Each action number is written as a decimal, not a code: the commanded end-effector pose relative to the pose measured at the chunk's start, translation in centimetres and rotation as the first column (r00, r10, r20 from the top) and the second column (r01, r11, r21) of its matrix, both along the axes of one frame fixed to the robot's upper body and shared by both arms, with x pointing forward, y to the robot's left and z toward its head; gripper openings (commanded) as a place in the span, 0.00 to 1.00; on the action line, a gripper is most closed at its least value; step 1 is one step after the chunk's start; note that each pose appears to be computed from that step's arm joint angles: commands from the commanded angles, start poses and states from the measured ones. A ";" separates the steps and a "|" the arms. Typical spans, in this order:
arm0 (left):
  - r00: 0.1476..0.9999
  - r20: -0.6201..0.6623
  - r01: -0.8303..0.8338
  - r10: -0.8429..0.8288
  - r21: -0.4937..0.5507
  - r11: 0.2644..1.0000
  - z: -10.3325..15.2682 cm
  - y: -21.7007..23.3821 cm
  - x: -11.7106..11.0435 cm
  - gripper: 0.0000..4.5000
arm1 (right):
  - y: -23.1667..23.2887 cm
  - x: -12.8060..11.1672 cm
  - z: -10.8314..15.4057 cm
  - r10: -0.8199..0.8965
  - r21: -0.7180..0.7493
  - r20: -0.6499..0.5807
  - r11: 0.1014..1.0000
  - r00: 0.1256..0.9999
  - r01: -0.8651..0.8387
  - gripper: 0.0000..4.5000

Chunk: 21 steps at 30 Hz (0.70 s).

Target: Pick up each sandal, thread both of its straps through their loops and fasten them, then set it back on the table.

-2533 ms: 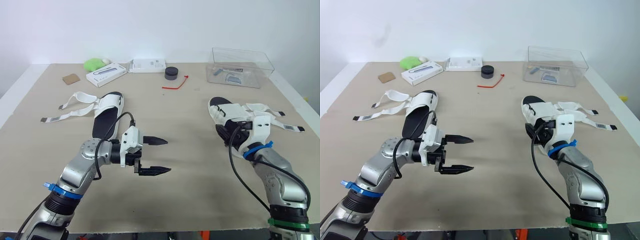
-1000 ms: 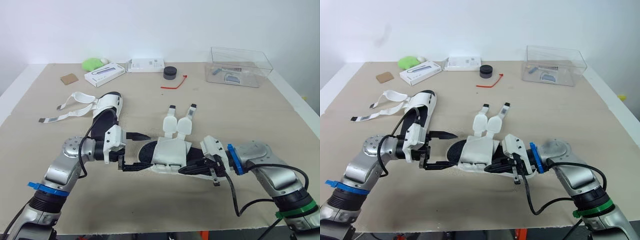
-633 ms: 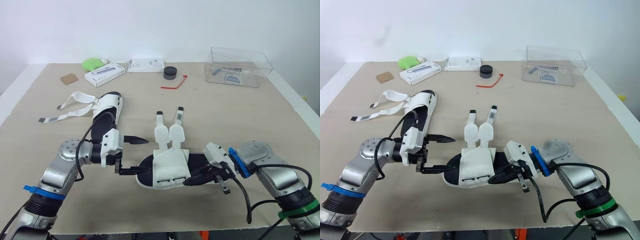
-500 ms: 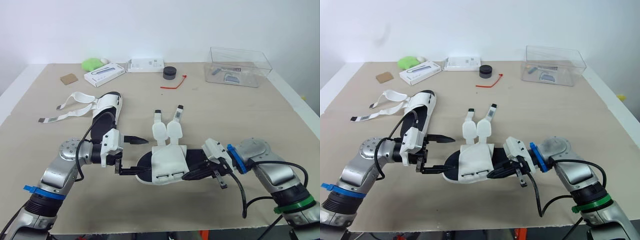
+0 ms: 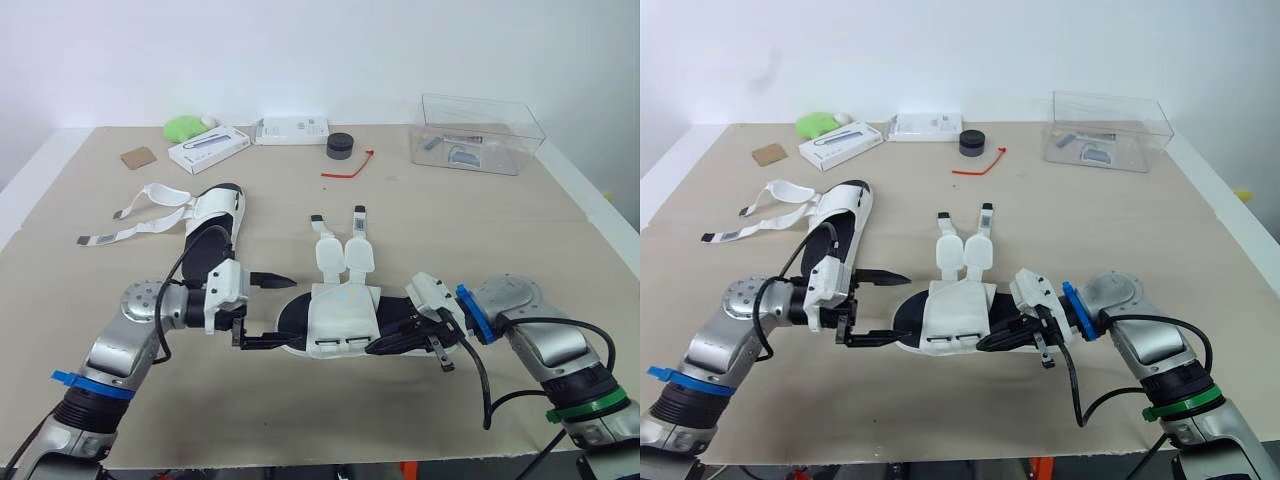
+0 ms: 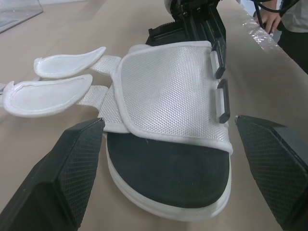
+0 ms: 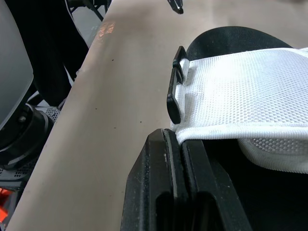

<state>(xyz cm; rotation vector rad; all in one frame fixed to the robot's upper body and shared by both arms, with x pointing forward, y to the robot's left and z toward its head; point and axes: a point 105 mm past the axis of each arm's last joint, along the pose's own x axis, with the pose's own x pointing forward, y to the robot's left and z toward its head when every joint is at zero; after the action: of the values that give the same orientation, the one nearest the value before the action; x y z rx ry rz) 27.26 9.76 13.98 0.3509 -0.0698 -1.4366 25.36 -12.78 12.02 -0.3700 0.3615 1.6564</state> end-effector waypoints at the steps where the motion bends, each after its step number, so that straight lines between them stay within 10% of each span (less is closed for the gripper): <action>1: 0.999 0.034 0.005 -0.005 -0.020 1.000 1.0 -0.3 0.3 1.00 | -1.5 -0.6 1.2 -0.011 -0.024 -0.025 1.000 1.000 0.011 0.34; 7: 0.999 0.031 0.033 -0.033 -0.004 0.999 0.8 -0.4 0.3 1.00 | -2.8 -2.2 2.2 -0.062 -0.006 -0.097 0.998 0.993 0.061 0.96; 10: 0.997 0.038 0.065 -0.066 0.019 0.998 0.4 -0.7 0.3 1.00 | -3.2 -1.8 3.8 -0.157 0.084 -0.163 0.982 0.974 0.172 0.99; 21: 0.987 0.073 0.130 -0.143 0.159 0.979 -1.1 -1.0 1.7 0.02 | -4.7 7.7 7.2 -0.623 0.150 -0.460 0.647 0.632 0.747 1.00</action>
<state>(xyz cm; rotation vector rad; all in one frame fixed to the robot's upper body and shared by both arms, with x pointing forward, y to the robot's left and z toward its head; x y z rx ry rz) 28.82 8.98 12.24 0.4975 -0.0154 -1.5539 31.94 -16.91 18.66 0.2887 0.4283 1.0384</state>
